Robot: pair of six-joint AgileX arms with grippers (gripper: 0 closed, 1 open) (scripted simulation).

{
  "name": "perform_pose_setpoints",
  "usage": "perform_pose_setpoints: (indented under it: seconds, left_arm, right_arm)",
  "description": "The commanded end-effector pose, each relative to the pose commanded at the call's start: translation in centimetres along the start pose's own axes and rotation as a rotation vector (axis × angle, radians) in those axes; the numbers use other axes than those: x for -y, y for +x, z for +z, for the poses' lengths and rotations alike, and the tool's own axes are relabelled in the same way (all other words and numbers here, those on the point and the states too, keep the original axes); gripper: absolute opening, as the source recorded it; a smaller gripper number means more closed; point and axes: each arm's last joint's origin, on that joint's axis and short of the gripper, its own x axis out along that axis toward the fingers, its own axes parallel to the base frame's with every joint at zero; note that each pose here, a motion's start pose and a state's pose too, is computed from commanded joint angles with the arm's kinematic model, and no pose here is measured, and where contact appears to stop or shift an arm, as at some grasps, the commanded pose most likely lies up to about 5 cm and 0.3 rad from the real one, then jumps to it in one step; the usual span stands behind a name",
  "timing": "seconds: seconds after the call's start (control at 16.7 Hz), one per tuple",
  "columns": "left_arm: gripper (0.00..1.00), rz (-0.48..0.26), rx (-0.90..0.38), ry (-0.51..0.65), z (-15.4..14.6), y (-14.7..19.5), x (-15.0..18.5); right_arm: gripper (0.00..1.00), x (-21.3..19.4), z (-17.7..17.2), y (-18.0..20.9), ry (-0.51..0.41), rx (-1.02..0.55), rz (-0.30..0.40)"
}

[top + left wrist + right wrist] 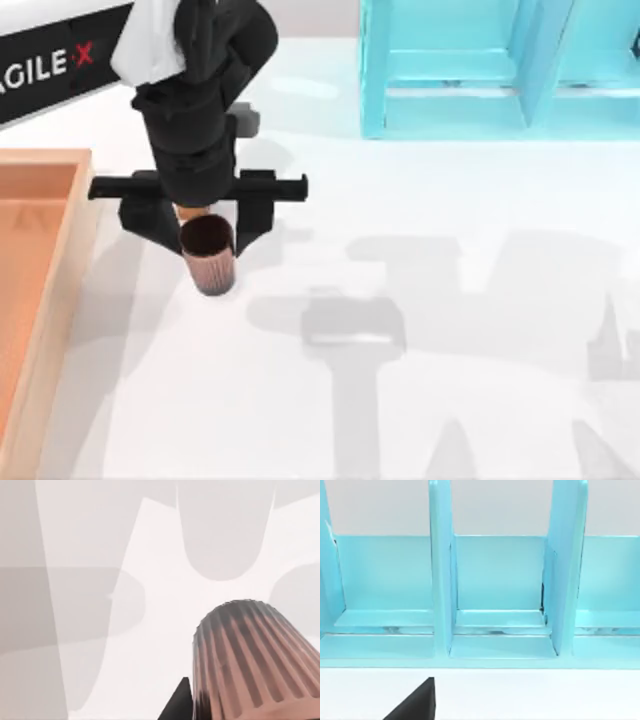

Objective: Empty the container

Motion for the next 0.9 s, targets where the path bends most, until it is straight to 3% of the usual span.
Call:
perform_pose_setpoints:
  seconds: [0.24, 0.66, 0.9]
  left_arm:
    - [0.00, -0.002, -0.001, -0.001, 0.0, 0.0, -0.1]
    - [0.00, 0.000, -0.001, 0.000, -0.1, 4.3, 0.0]
    - [0.00, 0.000, 0.000, 0.000, -0.1, 4.5, 0.0]
  right_arm:
    - [1.00, 0.0, 0.0, 0.0, 0.000, 0.000, 0.000]
    - [1.00, 0.0, 0.0, 0.0, 0.000, 0.000, 0.000]
    - [1.00, 0.0, 0.0, 0.0, 0.000, 0.000, 0.000]
